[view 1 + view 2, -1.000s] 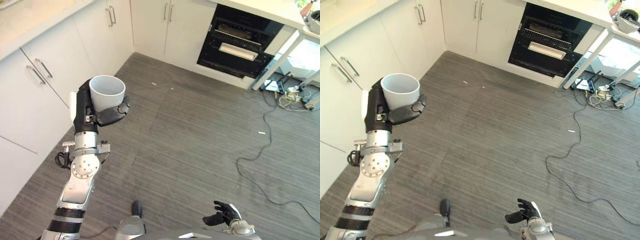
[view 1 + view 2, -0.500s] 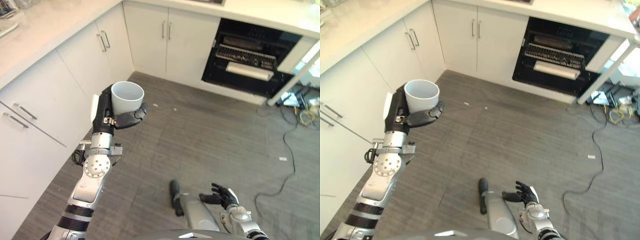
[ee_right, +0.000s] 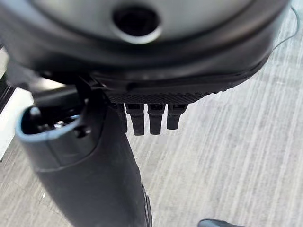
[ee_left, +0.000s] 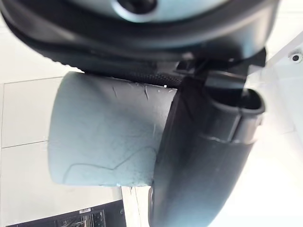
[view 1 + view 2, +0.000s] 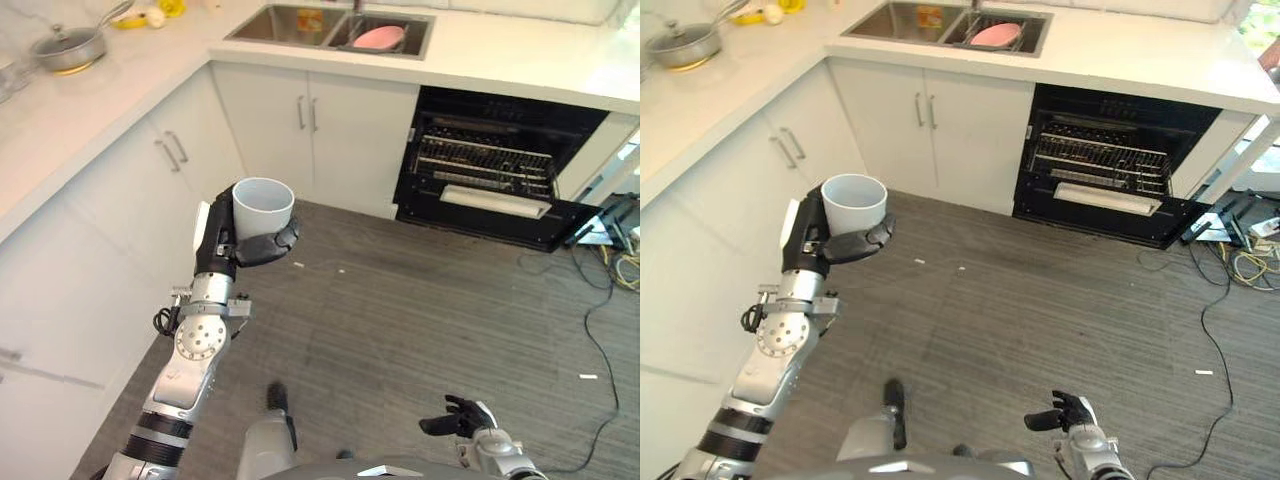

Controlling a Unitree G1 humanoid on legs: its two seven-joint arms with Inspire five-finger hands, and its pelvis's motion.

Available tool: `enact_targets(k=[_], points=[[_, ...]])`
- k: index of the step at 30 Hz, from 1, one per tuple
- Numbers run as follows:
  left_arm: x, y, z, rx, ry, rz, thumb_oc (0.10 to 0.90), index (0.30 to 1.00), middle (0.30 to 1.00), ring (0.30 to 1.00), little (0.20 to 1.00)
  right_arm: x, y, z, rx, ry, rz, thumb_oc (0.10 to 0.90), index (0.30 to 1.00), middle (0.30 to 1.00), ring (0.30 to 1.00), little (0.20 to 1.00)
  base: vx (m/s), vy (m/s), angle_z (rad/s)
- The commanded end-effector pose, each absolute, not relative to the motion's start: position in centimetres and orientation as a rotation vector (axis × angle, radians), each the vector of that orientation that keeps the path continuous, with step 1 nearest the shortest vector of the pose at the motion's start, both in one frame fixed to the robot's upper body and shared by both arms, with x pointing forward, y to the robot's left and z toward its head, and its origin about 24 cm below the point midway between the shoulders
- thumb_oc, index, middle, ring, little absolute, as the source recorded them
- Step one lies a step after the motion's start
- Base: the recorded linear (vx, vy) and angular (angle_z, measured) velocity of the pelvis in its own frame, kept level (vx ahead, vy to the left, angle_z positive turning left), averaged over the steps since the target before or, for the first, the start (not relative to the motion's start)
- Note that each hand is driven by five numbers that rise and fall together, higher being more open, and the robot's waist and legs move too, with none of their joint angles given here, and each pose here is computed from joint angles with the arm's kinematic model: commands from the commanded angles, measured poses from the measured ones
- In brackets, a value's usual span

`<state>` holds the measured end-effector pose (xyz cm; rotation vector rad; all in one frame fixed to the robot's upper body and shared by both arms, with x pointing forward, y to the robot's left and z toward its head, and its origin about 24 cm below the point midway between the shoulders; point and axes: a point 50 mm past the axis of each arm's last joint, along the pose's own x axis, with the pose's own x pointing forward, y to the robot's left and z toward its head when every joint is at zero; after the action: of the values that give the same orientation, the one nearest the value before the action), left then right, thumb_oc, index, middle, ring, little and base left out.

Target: Place the dishes in the dishwasher.

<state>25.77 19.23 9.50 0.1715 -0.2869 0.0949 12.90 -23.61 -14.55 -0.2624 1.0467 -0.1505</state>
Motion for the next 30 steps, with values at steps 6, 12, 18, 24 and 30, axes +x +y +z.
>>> enact_targets(k=[6,12,18,24,30], points=[[25.2,19.1,14.9,0.155,-0.573,0.106,0.400,0.300,0.300,0.300,0.300,10.8,-24.0,-15.1,-0.268,1.086,-0.188,0.800,0.900,0.900,0.900,0.900,0.43,0.220,-0.58],[26.1,18.1,16.5,0.210,-0.629,0.030,0.400,0.300,0.300,0.300,0.300,10.9,-23.3,-15.4,-0.201,1.102,-0.206,0.800,0.900,0.900,0.900,0.900,0.24,0.208,-0.21],[26.6,17.7,16.6,0.230,-0.636,0.020,0.400,0.300,0.300,0.300,0.300,12.7,-22.0,-15.0,-0.240,1.044,-0.124,0.800,0.900,0.900,0.900,0.900,0.25,0.120,-0.12],[26.2,18.1,15.5,0.188,-0.589,0.016,0.400,0.300,0.300,0.300,0.300,10.3,-22.6,-15.8,-0.271,1.144,-0.127,0.800,0.900,0.900,0.900,0.900,0.15,-0.110,-0.40],[26.1,17.8,15.1,0.132,-0.558,0.000,0.400,0.300,0.300,0.300,0.300,10.3,-24.6,-15.4,-0.260,1.139,-0.220,0.800,0.900,0.900,0.900,0.900,0.06,-0.106,-0.22]])
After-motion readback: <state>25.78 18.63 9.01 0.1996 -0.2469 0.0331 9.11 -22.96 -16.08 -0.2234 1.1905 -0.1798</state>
